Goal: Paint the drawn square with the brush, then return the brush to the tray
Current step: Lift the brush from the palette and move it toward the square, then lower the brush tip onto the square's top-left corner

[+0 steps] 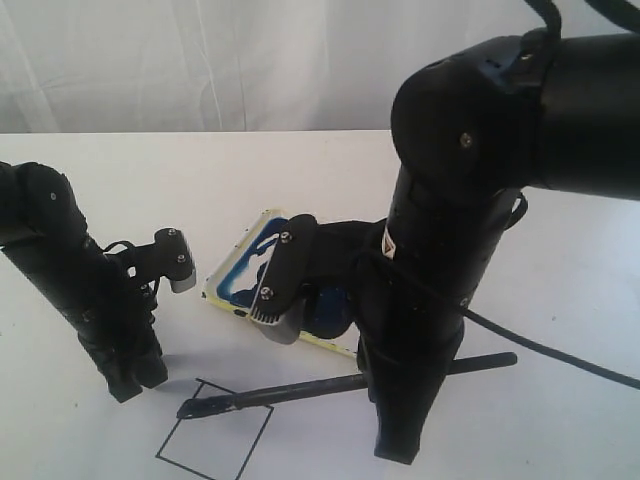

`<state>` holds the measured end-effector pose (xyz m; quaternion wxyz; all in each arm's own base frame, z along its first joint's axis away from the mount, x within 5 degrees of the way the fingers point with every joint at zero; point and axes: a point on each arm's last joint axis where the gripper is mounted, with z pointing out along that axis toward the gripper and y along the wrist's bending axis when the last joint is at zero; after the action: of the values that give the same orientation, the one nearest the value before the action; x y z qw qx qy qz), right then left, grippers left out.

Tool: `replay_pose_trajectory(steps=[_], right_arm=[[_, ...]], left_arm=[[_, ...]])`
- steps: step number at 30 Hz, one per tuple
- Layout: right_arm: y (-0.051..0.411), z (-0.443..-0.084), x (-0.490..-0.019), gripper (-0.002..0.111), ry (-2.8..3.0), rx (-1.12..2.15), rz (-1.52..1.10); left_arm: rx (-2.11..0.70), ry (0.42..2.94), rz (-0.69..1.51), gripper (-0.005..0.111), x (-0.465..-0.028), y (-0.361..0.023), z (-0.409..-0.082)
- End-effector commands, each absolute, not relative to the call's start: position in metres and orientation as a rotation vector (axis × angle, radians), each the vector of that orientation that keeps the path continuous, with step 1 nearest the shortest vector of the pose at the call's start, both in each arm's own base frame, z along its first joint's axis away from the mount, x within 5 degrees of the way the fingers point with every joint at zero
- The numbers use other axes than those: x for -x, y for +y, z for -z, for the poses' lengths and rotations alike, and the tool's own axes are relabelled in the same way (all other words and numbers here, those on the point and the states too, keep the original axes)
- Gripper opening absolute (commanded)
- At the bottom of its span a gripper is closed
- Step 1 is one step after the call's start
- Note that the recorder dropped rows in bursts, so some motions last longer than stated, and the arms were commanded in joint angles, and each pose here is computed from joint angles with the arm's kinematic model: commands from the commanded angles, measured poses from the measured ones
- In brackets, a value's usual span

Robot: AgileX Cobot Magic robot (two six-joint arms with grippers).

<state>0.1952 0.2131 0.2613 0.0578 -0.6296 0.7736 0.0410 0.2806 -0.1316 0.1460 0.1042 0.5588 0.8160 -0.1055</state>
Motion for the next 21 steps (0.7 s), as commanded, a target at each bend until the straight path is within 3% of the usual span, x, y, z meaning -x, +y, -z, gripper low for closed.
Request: replay_pose_trajectory(steps=[1, 21], right_arm=[[0.216, -0.263, -0.197, 0.000, 2.318, 1.891, -0.100], [0.216, -0.250, -0.202, 0.000, 2.311, 1.859, -0.048]], left_arm=[[-1.674, 2.439, 0.333, 0.042, -0.276, -0.132, -0.137], [-1.674, 2.439, 0.333, 0.042, -0.276, -0.132, -0.137]])
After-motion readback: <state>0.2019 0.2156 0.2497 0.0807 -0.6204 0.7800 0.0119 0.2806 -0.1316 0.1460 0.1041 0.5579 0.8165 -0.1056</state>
